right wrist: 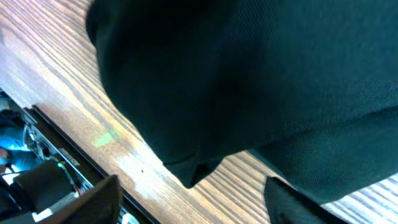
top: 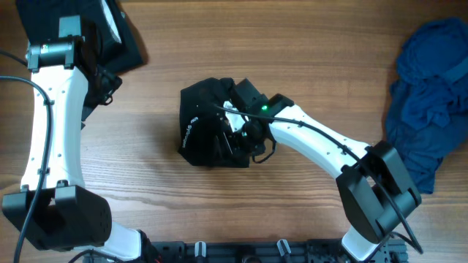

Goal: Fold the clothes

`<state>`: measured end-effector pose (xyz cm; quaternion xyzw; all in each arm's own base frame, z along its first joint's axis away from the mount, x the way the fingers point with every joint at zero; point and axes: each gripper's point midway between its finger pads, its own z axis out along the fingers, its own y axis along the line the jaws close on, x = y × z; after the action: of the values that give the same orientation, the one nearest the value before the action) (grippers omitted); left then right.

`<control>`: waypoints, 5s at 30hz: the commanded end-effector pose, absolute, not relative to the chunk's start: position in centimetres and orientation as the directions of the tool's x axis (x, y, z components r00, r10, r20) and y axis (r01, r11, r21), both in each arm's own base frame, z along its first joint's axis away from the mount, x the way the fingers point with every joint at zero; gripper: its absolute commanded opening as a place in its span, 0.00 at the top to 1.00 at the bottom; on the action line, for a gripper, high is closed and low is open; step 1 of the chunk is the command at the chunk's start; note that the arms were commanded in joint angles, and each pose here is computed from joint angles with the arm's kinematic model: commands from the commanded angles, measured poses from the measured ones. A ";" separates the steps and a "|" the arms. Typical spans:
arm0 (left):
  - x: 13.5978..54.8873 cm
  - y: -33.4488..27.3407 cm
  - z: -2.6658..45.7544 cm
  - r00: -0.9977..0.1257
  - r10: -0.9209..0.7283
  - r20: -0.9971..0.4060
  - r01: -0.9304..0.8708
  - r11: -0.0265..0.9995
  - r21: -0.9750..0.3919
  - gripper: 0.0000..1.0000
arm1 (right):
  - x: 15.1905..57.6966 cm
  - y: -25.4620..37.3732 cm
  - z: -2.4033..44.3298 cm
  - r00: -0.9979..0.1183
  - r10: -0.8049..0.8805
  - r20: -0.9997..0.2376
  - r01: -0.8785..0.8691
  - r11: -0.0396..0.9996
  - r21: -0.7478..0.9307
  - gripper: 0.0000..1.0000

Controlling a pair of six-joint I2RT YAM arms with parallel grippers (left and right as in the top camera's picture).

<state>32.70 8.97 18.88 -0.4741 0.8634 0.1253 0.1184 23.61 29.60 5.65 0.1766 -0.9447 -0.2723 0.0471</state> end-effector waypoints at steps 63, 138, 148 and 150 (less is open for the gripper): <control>32.6 9.0 18.7 -0.518 -0.795 -0.316 -0.852 0.513 0.106 0.00 | 27.0 22.2 6.0 -0.932 -0.357 0.061 -0.351 0.931 0.098 0.96; 34.8 3.8 18.1 -0.786 -0.599 -0.155 -0.593 0.801 -0.087 0.00 | 40.4 18.1 12.2 -0.942 -0.203 -0.268 -0.246 0.959 0.140 0.00; 35.2 3.3 18.1 -0.788 -0.595 -0.159 -0.585 0.804 -0.109 0.00 | 43.2 13.4 12.0 -0.948 -0.138 -0.287 -0.253 0.873 0.417 0.14; 35.2 3.2 18.1 -0.790 -0.593 -0.160 -0.582 0.806 -0.109 0.00 | 42.9 13.5 11.0 -0.954 -0.142 -0.264 -0.253 0.855 0.453 0.36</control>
<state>35.03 3.80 18.27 -0.3272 0.9399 -0.0185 0.0959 43.45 11.69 12.29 0.0708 -0.9726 -0.1751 -0.1358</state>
